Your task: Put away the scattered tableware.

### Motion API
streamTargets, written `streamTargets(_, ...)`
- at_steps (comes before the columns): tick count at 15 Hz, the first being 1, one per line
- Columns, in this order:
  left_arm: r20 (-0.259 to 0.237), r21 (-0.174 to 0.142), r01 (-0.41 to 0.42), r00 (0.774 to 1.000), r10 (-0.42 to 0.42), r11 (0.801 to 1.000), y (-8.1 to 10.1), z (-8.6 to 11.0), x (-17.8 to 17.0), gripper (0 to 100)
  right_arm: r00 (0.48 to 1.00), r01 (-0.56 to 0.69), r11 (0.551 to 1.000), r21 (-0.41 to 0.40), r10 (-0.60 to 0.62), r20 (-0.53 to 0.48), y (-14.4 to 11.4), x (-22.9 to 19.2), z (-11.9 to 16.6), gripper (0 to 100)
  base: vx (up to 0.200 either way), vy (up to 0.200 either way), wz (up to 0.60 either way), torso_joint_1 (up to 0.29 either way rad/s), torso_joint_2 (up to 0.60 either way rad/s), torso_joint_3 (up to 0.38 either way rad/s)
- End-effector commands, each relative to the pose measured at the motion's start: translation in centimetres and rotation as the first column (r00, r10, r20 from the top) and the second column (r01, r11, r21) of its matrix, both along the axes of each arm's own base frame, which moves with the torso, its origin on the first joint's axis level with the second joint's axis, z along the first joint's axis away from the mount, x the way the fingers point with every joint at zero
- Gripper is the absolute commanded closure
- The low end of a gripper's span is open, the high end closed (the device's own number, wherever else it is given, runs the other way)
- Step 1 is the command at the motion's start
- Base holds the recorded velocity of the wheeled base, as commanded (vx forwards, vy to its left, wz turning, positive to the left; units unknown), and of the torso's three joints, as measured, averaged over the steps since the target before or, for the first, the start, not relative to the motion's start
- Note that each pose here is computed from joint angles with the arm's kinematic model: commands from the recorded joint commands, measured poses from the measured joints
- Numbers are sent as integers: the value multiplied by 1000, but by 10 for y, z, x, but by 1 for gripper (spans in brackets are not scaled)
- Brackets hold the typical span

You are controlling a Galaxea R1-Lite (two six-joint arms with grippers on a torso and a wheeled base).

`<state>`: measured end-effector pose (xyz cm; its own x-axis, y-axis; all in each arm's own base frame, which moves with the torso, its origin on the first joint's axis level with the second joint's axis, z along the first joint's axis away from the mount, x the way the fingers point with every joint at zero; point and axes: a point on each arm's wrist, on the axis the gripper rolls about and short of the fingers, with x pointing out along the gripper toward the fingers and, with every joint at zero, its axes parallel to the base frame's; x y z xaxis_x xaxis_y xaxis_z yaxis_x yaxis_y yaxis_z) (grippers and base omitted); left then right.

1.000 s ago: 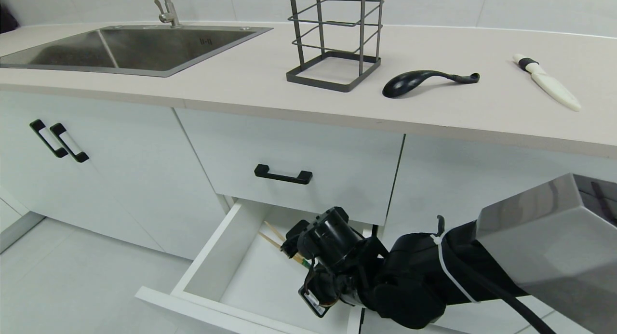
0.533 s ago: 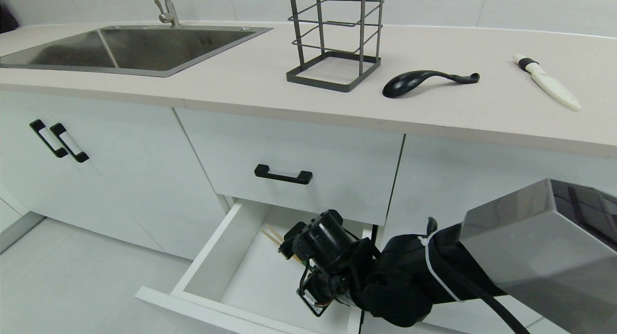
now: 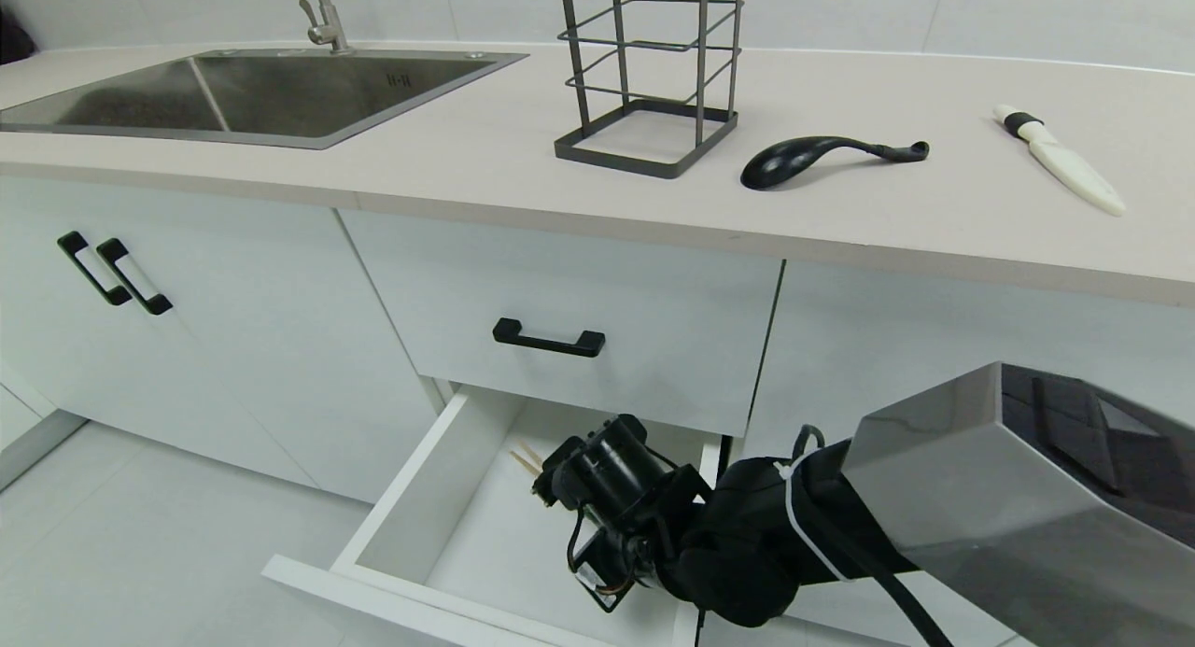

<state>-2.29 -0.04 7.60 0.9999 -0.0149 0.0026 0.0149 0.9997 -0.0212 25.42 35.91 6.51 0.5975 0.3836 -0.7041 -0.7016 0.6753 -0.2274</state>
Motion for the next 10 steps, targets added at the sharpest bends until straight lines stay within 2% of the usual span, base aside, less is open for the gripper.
streamTargets(1,1,0,0,1000,0,1000,0,0,0,0,1000,0,1000,4,0,4,7,5,-3,100,0,0,0,0,0,0)
streamTargets(4,1,0,-1,1000,1,1000,0,0,0,0,1000,10,999,-36,-11,-12,6,7,-9,100,0,0,0,0,0,0)
streamTargets(10,-1,0,-1,1000,1,1000,0,0,0,0,1000,21,999,-46,-22,-15,10,17,-20,100,0,0,0,0,0,0)
